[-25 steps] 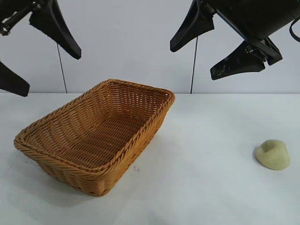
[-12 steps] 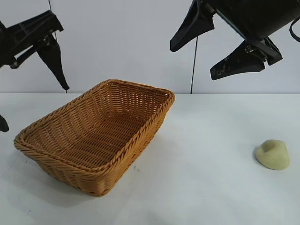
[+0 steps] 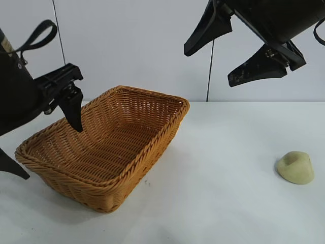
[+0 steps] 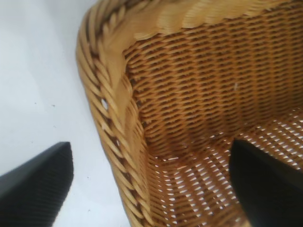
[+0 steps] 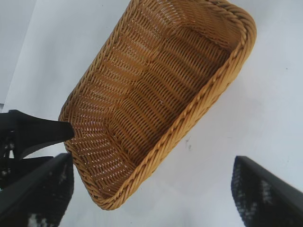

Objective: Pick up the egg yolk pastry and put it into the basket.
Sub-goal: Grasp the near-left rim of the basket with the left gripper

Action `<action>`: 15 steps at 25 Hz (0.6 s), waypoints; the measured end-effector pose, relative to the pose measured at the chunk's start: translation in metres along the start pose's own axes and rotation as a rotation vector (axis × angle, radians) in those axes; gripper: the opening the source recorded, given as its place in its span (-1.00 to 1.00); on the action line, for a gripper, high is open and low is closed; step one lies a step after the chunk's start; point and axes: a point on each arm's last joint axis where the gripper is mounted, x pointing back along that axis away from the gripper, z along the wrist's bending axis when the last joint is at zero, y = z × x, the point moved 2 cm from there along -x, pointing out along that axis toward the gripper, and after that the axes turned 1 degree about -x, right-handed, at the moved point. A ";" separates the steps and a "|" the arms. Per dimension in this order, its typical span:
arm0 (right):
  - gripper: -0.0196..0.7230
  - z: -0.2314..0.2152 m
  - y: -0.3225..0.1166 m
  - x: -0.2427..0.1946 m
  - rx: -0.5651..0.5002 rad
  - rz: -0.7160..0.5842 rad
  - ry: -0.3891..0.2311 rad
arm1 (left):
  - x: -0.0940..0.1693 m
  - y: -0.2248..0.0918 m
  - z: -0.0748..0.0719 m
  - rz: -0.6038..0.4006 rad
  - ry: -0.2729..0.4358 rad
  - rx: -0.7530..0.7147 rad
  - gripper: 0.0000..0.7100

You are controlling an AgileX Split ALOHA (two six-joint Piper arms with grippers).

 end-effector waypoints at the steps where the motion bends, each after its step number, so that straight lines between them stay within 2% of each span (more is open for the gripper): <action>1: 0.79 0.000 0.000 0.000 0.000 0.000 0.000 | -0.005 0.000 0.000 0.002 0.009 0.003 0.81; 8: 0.79 0.000 0.000 0.000 0.000 0.000 0.000 | -0.034 0.012 0.004 -0.006 0.031 0.060 0.81; 15: 0.79 0.000 0.000 0.000 0.000 0.000 0.000 | -0.038 0.014 0.002 -0.010 0.019 0.064 0.81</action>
